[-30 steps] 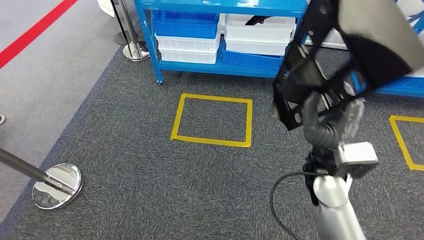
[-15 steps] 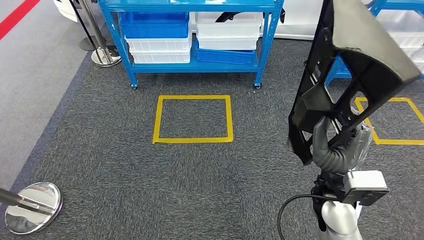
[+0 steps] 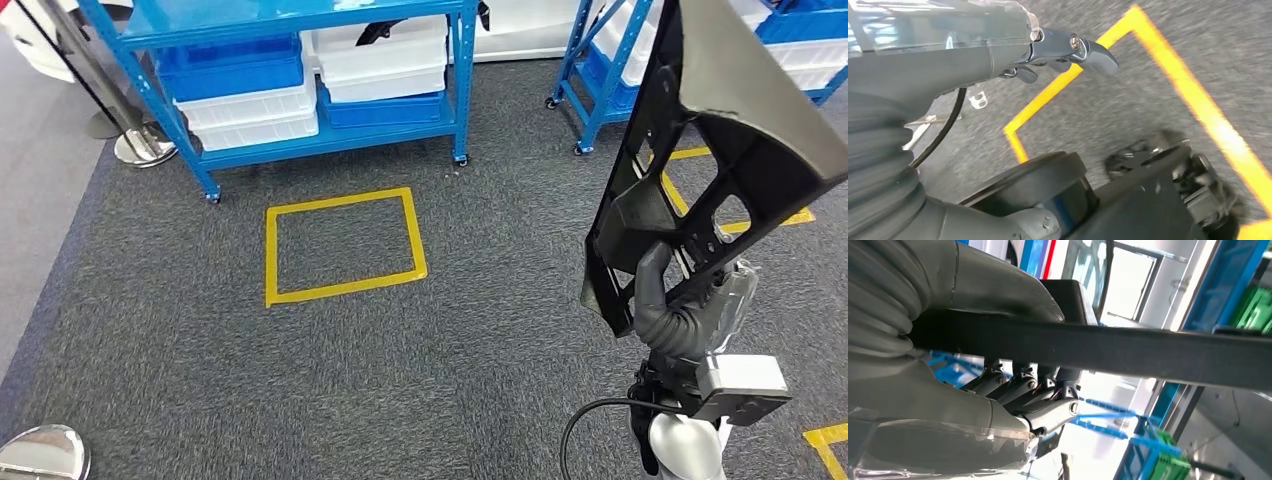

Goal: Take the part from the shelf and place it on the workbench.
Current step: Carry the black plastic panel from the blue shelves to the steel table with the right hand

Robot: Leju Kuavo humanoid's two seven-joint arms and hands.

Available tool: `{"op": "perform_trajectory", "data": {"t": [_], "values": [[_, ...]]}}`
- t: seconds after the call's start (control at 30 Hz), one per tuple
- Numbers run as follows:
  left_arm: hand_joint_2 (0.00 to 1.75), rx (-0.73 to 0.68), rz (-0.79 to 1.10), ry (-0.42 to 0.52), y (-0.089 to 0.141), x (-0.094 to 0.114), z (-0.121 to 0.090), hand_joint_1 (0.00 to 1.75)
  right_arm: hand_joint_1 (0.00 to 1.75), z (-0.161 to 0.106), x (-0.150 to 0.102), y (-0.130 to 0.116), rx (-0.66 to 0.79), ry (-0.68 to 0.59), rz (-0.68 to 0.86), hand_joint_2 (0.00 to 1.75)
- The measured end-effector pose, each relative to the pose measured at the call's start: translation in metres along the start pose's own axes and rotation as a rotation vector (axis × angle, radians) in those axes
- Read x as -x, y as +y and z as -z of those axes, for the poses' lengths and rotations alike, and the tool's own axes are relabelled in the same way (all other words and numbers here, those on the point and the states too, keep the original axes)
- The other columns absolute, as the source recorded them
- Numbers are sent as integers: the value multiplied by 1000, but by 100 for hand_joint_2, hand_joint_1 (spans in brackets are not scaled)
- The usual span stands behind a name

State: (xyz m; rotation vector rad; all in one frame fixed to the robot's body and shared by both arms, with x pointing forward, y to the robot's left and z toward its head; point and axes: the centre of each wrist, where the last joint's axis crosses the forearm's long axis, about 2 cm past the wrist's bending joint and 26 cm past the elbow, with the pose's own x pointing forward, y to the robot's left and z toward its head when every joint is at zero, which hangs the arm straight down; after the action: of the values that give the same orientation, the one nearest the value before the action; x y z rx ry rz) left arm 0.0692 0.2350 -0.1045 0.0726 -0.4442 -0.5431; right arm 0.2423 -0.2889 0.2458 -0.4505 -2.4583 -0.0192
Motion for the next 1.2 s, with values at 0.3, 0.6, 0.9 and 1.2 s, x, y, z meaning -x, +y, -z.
{"op": "perform_trajectory", "data": {"t": [0.3,0.6,0.9,1.2], "values": [[175,-1,27,-12,1,0,0,0,175,-10,-4,-7,67,-9,-15,175],[175,-2,45,-5,-3,1,-1,0,175,-18,-8,-25,124,-9,-46,175],[175,-6,50,2,-2,3,-1,0,175,-20,-11,-31,137,-9,-58,175],[175,-13,49,-12,1,-3,1,0,175,-21,-13,-32,139,-13,-58,175]]}}
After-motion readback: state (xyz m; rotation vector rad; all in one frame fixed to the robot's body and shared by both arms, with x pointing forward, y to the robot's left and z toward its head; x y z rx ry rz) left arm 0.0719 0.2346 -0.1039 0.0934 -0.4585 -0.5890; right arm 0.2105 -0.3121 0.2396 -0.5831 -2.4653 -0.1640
